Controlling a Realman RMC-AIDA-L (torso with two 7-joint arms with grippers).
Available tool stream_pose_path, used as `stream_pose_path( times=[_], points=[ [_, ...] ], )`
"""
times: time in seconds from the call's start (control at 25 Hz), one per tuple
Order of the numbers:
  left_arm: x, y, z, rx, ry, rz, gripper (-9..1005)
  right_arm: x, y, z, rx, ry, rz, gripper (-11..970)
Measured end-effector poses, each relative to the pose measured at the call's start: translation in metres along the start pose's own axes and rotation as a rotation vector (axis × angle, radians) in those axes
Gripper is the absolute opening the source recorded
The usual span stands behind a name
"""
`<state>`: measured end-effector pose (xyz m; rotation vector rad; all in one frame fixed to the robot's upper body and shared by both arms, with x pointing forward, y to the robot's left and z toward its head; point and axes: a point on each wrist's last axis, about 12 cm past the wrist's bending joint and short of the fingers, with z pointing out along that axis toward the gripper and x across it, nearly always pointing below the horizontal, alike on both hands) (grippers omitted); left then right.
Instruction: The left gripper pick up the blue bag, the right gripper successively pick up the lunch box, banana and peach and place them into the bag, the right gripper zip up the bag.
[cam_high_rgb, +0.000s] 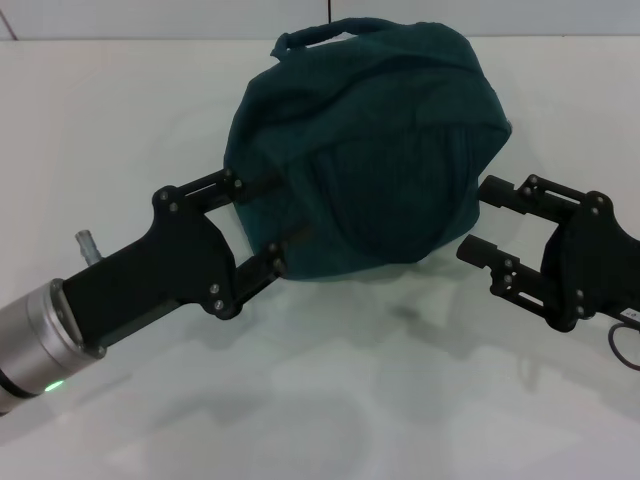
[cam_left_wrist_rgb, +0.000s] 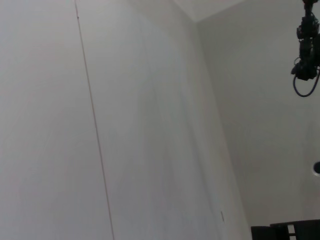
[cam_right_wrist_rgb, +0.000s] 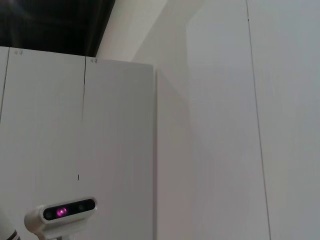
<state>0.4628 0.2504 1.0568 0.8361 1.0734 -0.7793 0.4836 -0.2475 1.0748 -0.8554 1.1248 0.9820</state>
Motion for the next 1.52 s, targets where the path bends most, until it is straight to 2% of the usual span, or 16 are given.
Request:
stream_pose_path(
  times=[0.32,0.6,0.84,1.52],
  points=[
    [0.001,0.007,-0.001,-0.009,0.032,0.011,449,-0.004,-0.010,-0.001,0.068,-0.026,-0.003,530],
    [0.005,0.012,-0.001,-0.005,0.087,-0.002,449,0.005,-0.015,-0.001,0.118,0.046,0.017,532],
    [0.009,0.013,-0.001,0.003,0.122,-0.012,449,0.009,-0.016,0.005,0.087,0.086,0.014,532],
    [0.011,0.010,0.002,-0.006,0.120,-0.003,449,0.011,-0.021,0.008,0.100,0.114,0.002,533]
  ],
)
